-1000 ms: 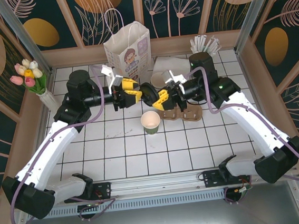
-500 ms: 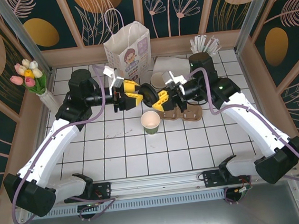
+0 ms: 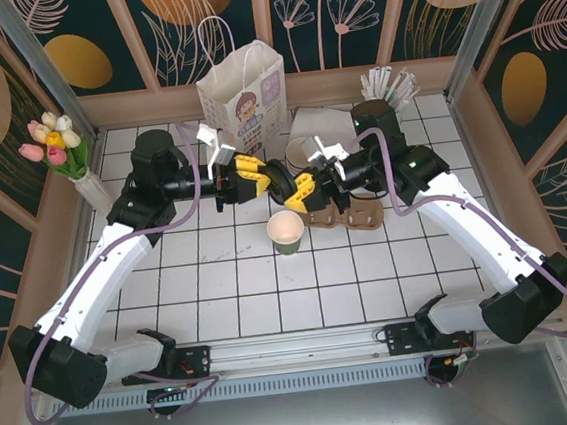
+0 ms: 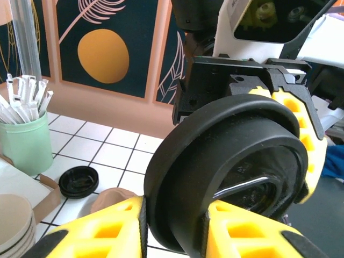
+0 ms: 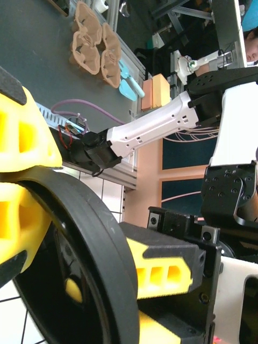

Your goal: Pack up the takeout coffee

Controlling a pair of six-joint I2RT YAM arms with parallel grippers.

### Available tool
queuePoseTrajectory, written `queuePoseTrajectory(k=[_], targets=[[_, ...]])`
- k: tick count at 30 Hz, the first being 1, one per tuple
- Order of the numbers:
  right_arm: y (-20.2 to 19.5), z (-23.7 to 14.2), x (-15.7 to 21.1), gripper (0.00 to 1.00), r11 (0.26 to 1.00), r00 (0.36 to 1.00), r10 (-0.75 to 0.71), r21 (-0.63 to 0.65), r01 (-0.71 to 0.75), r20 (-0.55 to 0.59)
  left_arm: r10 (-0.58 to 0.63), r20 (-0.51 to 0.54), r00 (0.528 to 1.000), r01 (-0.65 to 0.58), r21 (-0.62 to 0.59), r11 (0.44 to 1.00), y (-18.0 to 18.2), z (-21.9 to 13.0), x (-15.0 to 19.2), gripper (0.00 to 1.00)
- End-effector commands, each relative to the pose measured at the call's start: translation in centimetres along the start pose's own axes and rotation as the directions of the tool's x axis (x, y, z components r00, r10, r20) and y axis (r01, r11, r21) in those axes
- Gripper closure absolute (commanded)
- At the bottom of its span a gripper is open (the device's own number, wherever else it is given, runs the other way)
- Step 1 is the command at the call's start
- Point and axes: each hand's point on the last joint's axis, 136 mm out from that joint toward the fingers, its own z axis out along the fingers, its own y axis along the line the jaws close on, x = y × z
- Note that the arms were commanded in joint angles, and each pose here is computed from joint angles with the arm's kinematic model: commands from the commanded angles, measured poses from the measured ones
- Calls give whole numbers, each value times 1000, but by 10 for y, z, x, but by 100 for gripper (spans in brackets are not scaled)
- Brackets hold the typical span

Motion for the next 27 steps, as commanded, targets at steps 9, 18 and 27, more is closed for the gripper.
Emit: queuePoseTrajectory(k=[9, 18, 27], targets=[[5, 6, -13, 100, 995, 996, -89, -43, 90, 30, 70, 38, 997, -70, 6, 998, -8, -5, -9, 100], [-2, 1, -13, 89, 994, 995, -95, 61, 94, 8, 101, 60, 993, -88, -184, 979, 12, -15, -13, 100], [-79, -60, -6, 1, 695, 986, 0, 709, -122, 169, -62, 75, 995, 91, -491, 866, 68, -34, 16, 100]])
